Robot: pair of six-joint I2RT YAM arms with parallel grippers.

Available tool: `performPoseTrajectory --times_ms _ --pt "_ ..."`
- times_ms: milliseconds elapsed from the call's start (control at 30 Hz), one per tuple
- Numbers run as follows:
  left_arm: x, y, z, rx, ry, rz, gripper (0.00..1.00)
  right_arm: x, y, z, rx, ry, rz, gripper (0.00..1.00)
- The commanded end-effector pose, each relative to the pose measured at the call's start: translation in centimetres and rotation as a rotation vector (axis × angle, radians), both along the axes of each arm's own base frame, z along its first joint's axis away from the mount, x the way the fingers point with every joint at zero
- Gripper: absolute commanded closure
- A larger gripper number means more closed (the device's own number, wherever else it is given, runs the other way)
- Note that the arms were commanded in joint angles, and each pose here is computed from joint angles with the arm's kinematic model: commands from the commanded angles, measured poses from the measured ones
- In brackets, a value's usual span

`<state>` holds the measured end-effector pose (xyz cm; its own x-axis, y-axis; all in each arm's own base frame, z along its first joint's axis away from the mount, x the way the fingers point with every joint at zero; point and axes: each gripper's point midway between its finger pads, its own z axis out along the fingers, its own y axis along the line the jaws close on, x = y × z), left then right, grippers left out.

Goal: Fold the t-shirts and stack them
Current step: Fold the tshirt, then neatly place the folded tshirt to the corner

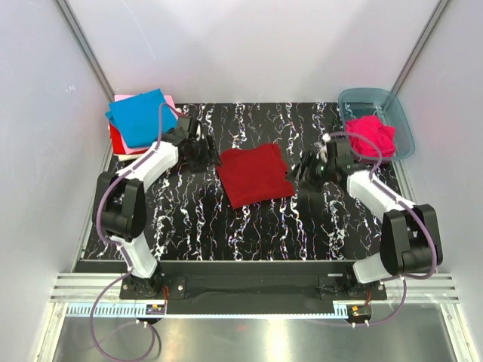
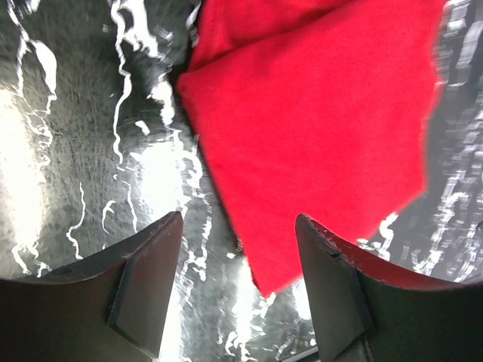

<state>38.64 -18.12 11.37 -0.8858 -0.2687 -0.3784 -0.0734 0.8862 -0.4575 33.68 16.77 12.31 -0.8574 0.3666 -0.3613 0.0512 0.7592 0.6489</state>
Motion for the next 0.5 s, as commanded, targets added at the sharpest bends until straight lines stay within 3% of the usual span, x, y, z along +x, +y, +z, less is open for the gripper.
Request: performPoseTrajectory --times_ms 0,133,333,467 --pt "1.6 -0.7 -1.4 -0.020 -0.044 -0.021 0.34 -0.6 1.4 0.5 0.107 -0.107 0.039 0.30" --pt "1.8 -0.8 -3.4 -0.020 -0.036 -0.008 0.30 -2.5 1.5 -0.7 0.141 -0.159 0.055 0.30" --pt "1.2 -2.6 -6.8 -0.089 -0.017 -0.034 0.08 -3.6 1.3 -0.7 0.149 -0.245 0.080 0.29" --pt "1.4 -3.4 -9.4 -0.079 0.012 -0.019 0.05 -3.8 1.4 -0.7 0.161 -0.258 0.092 0.29"
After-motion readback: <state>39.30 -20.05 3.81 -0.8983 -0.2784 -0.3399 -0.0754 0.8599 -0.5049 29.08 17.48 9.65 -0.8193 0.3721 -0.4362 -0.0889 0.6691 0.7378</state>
